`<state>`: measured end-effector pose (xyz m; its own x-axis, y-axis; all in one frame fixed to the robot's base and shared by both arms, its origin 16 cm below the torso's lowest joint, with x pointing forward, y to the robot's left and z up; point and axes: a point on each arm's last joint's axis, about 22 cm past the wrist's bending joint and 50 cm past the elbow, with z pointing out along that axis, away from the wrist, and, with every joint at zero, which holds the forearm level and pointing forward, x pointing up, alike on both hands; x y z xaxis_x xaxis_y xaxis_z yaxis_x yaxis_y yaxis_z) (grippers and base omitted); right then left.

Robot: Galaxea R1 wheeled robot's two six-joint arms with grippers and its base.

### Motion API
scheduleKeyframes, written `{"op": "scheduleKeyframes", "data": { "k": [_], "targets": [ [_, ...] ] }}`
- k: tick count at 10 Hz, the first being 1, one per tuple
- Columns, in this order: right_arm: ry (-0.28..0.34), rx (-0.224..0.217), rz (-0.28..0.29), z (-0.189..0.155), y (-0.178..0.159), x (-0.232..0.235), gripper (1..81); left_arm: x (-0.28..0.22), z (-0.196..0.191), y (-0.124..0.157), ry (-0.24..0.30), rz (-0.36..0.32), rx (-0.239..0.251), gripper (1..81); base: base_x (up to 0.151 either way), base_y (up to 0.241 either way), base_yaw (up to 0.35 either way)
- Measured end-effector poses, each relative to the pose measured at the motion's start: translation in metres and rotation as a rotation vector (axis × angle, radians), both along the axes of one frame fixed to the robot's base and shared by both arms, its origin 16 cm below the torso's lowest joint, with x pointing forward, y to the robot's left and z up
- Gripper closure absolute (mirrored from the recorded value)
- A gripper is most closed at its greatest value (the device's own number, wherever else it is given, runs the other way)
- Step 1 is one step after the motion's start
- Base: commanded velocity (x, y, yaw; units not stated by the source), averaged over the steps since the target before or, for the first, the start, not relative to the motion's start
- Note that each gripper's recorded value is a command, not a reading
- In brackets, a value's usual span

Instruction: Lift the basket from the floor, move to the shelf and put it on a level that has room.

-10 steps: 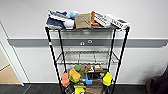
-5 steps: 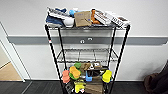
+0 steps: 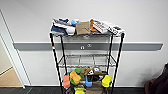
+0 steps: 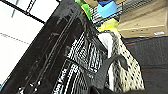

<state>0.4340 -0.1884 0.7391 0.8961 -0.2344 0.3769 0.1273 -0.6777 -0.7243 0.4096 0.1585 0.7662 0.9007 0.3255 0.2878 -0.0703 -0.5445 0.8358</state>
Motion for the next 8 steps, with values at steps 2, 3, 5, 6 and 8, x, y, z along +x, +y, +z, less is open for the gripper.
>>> {"op": "scheduleKeyframes", "data": {
  "k": [2,3,5,6,8],
  "targets": [
    [-0.016,-0.004,-0.003,0.012,-0.004,-0.012,81.1,-0.010,0.015,-0.002,-0.022,-0.003,-0.004,81.1,0.000,0.000,0.000],
    [-0.009,-0.004,-0.001,0.011,-0.003,-0.019,81.1,-0.017,0.014,-0.004,-0.014,-0.007,-0.005,81.1,0.000,0.000,0.000],
    [0.016,-0.004,0.000,0.006,-0.003,-0.032,81.1,-0.027,0.011,-0.004,0.004,-0.006,-0.007,81.1,0.000,0.000,0.000],
    [0.027,-0.004,0.000,0.003,-0.003,-0.038,81.1,-0.035,0.008,-0.004,0.019,-0.006,-0.006,81.1,0.000,0.000,0.000],
    [0.050,-0.002,0.002,-0.003,-0.001,-0.051,81.1,-0.048,0.001,-0.004,0.044,-0.006,-0.007,81.1,0.000,0.000,0.000]
  ]
}}
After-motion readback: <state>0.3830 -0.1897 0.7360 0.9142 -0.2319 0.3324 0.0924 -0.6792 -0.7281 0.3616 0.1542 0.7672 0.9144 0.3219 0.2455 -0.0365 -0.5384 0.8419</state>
